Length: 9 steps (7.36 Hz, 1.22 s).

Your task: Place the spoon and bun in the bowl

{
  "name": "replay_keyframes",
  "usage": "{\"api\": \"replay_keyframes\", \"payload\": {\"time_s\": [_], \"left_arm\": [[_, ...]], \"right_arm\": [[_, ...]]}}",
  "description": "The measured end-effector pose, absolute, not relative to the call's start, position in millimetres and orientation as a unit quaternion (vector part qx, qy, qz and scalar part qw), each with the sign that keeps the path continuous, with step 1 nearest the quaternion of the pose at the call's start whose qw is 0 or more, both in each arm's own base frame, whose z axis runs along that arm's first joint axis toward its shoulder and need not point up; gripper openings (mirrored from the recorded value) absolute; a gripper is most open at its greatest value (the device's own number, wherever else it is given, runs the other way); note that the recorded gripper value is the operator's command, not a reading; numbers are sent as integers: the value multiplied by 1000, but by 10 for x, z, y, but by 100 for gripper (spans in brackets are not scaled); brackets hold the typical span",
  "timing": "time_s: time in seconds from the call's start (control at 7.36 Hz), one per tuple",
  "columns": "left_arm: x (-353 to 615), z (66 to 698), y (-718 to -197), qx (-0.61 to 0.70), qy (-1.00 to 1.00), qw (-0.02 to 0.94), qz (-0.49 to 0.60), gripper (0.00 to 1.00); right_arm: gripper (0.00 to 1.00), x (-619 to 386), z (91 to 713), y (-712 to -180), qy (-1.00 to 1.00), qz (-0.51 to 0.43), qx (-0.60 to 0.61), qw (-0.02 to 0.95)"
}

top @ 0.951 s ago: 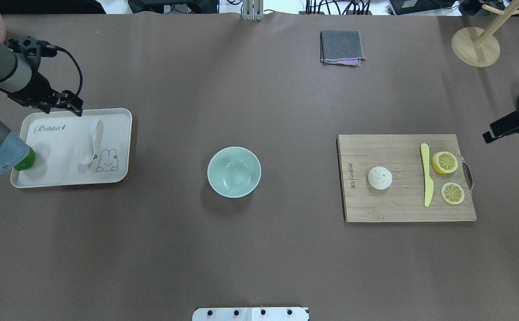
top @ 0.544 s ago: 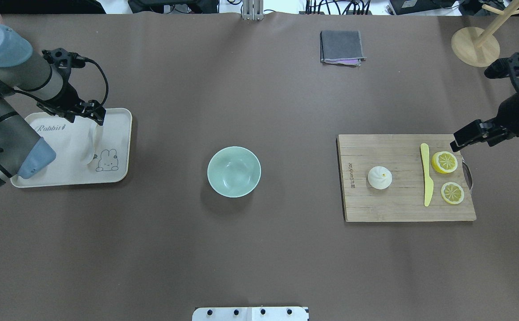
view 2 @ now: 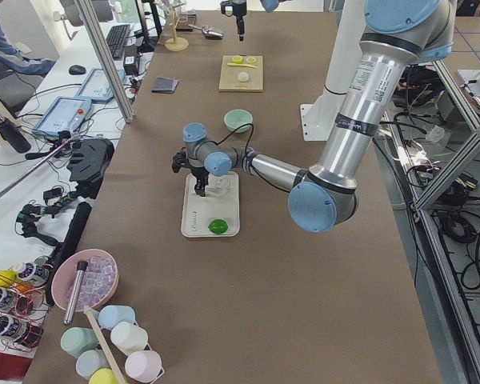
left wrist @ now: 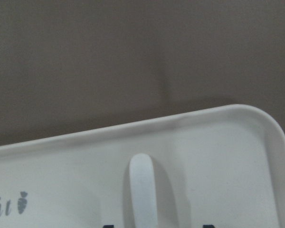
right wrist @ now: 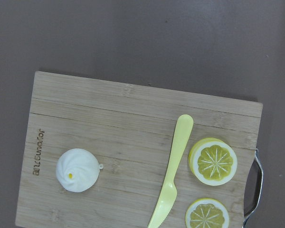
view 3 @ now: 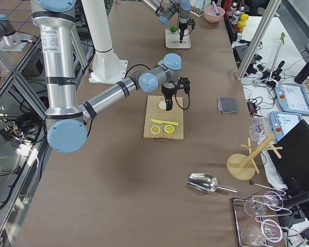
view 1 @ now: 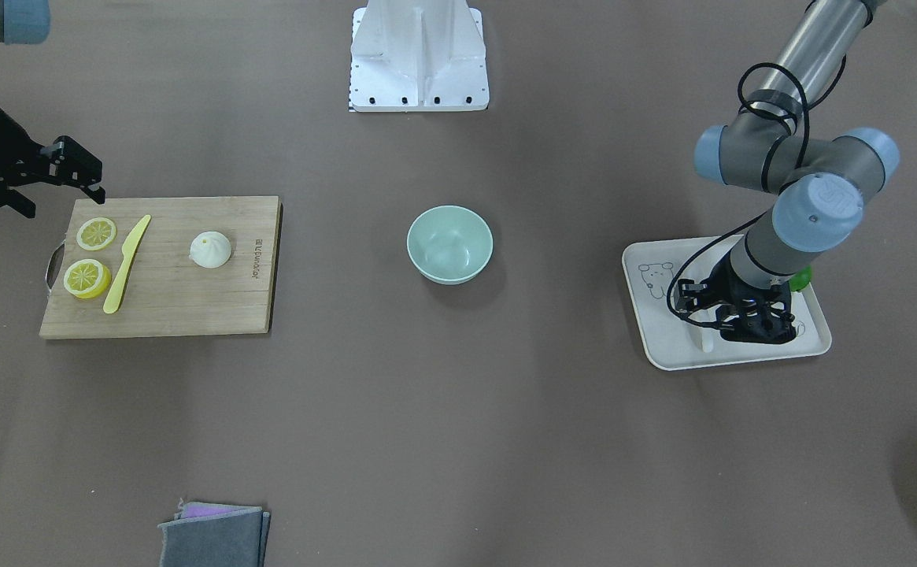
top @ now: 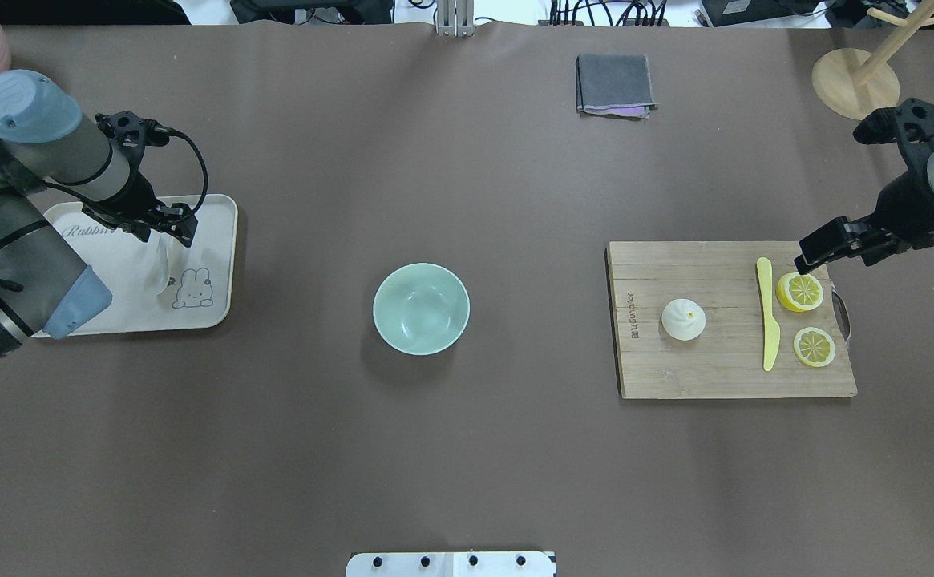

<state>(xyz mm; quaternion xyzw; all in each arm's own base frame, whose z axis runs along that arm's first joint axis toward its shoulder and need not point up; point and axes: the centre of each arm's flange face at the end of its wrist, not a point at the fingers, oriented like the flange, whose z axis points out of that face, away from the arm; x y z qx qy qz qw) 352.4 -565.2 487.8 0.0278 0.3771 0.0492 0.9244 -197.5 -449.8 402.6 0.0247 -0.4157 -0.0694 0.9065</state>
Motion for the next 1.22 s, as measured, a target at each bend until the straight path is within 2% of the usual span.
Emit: {"api": "replay_keyframes", "payload": {"time_s": [0.54, 0.82, 1.22], "left_arm": [[3545, 4683, -5632, 32, 394, 917, 57, 0], [3615, 4086, -5622, 48, 432, 899, 60, 0], [4426, 2844, -5376, 44, 484, 874, 22, 0]], "right_arm": [[94, -2020, 3976, -4517, -417, -69, 26, 906], [94, -2240, 3882, -4571, -413, -72, 29, 907], [92, -2693, 3810, -4482, -394, -81, 30, 915]]}}
